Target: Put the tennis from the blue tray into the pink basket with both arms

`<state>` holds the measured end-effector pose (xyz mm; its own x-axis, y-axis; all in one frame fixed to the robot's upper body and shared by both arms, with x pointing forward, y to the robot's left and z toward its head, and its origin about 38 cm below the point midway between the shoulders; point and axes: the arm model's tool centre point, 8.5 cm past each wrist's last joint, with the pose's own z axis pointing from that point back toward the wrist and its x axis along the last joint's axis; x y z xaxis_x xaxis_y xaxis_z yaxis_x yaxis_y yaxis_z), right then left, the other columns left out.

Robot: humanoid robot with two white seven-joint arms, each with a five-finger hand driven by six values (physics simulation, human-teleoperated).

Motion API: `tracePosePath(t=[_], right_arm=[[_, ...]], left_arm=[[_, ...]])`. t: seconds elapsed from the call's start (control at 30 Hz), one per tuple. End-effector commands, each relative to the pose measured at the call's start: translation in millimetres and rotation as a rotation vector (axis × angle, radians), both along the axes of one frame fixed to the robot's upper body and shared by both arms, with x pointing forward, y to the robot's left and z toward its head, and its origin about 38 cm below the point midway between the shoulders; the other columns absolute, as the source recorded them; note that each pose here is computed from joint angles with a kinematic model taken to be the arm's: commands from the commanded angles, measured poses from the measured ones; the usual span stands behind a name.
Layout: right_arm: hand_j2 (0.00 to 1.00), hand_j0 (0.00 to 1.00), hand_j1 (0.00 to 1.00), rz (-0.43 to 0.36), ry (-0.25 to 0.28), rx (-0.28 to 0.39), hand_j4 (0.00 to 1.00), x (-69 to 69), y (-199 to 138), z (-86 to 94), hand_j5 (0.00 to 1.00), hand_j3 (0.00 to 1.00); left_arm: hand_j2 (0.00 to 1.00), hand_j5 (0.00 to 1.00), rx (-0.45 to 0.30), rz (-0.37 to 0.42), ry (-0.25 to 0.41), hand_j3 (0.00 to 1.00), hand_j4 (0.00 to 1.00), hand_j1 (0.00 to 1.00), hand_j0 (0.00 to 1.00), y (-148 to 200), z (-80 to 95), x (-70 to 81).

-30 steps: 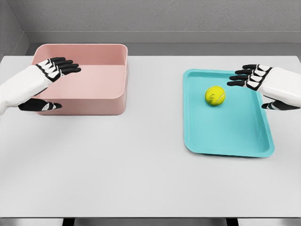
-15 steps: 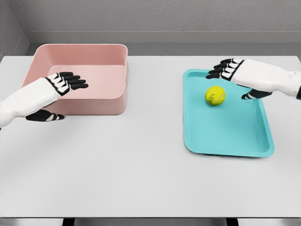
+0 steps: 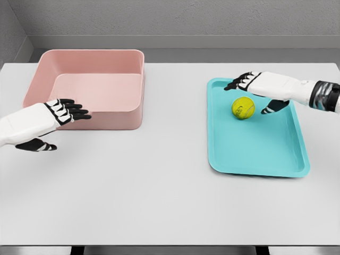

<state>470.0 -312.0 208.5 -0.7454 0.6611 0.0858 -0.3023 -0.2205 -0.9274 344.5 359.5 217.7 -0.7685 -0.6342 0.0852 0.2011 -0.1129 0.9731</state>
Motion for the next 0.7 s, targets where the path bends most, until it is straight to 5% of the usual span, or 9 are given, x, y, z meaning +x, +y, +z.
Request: tracePosePath(t=[0.0, 0.3, 0.67], right_arm=[[1.00, 1.00, 1.00, -0.016, 0.025, -0.001, 1.00, 3.7, -0.3, -7.7, 1.00, 1.00], [1.00, 1.00, 1.00, 0.024, 0.079, -0.090, 1.00, 6.5, 8.1, -8.7, 1.00, 1.00], [0.99, 0.99, 0.99, 0.029, 0.100, -0.106, 0.99, 11.1, 17.2, -20.7, 0.99, 0.99]], left_arm=[[1.00, 1.00, 0.023, -0.007, 0.007, 1.00, 1.00, 1.00, 1.00, 1.9, 4.3, -2.1], [1.00, 1.00, 0.069, -0.037, 0.049, 1.00, 1.00, 1.00, 1.00, 1.3, -0.4, -11.3], [1.00, 1.00, 0.163, -0.044, 0.094, 1.00, 1.00, 1.00, 1.00, 15.2, 1.0, -20.8]])
